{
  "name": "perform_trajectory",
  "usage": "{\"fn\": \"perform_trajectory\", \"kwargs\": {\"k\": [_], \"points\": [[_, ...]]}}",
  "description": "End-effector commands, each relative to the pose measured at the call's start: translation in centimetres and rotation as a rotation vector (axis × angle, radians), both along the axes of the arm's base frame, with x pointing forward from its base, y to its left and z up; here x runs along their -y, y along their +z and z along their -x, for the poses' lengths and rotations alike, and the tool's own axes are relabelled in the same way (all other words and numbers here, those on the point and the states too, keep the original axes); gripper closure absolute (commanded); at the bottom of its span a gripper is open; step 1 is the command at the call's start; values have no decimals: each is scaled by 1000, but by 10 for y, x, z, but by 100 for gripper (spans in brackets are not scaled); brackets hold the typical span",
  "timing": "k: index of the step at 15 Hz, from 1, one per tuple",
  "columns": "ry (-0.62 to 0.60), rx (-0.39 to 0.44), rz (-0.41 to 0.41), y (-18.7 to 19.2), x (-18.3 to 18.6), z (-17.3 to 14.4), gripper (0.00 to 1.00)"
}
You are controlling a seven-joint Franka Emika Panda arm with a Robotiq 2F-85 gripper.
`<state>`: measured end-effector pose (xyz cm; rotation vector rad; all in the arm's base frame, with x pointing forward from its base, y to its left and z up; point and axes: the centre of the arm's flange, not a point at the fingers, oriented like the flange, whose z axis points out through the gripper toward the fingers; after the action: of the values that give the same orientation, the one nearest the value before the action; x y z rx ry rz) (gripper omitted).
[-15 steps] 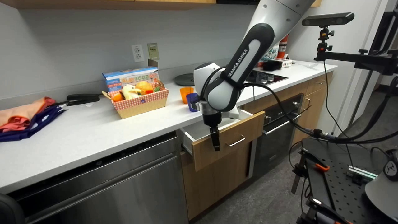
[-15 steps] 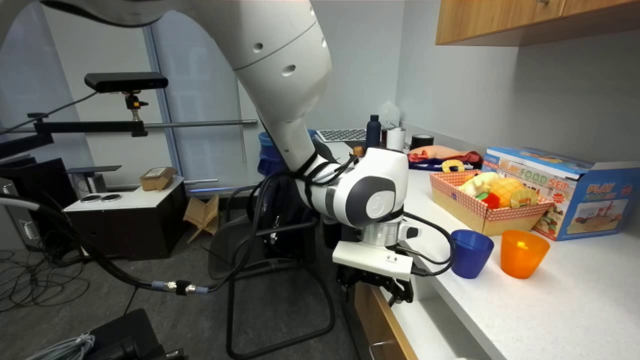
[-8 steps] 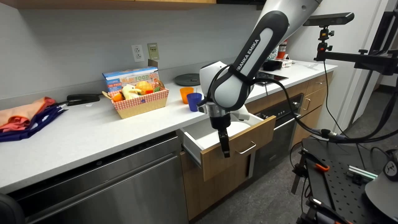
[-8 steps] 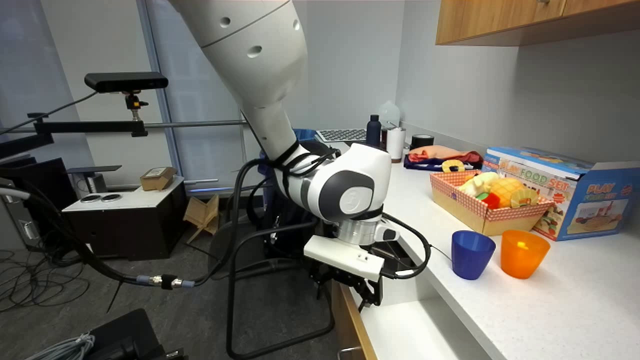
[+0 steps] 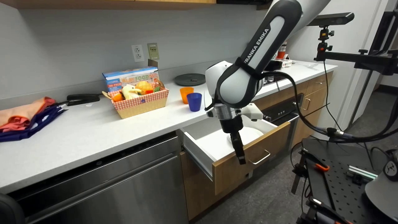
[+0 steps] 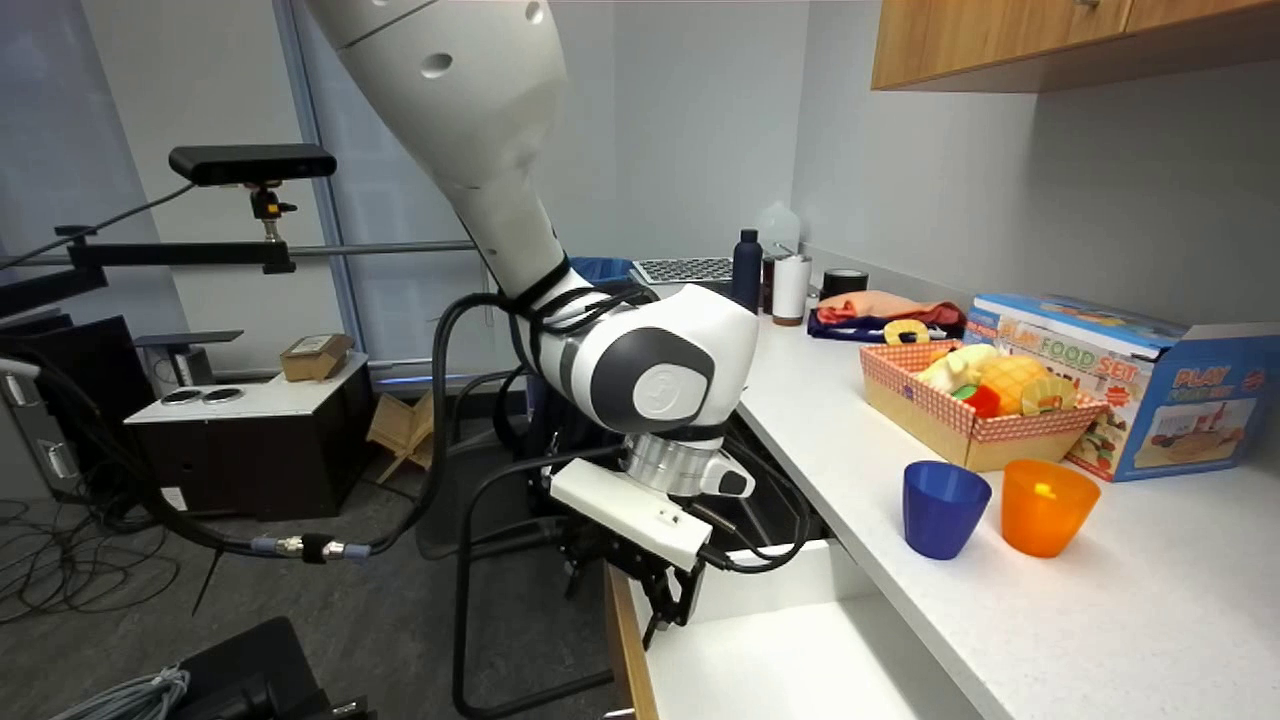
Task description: Open the drawer to the right of the dishwasher
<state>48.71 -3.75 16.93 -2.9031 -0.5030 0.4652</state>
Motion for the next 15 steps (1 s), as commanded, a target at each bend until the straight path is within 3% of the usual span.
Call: {"fn": "perform_trajectory", "kwargs": {"k": [1,9,15], "points": [[-7,-36,-11,18,-1,24,0],[-30,-35,98,61,27,33,0],[-114,58,179,114,65,38,0]]}}
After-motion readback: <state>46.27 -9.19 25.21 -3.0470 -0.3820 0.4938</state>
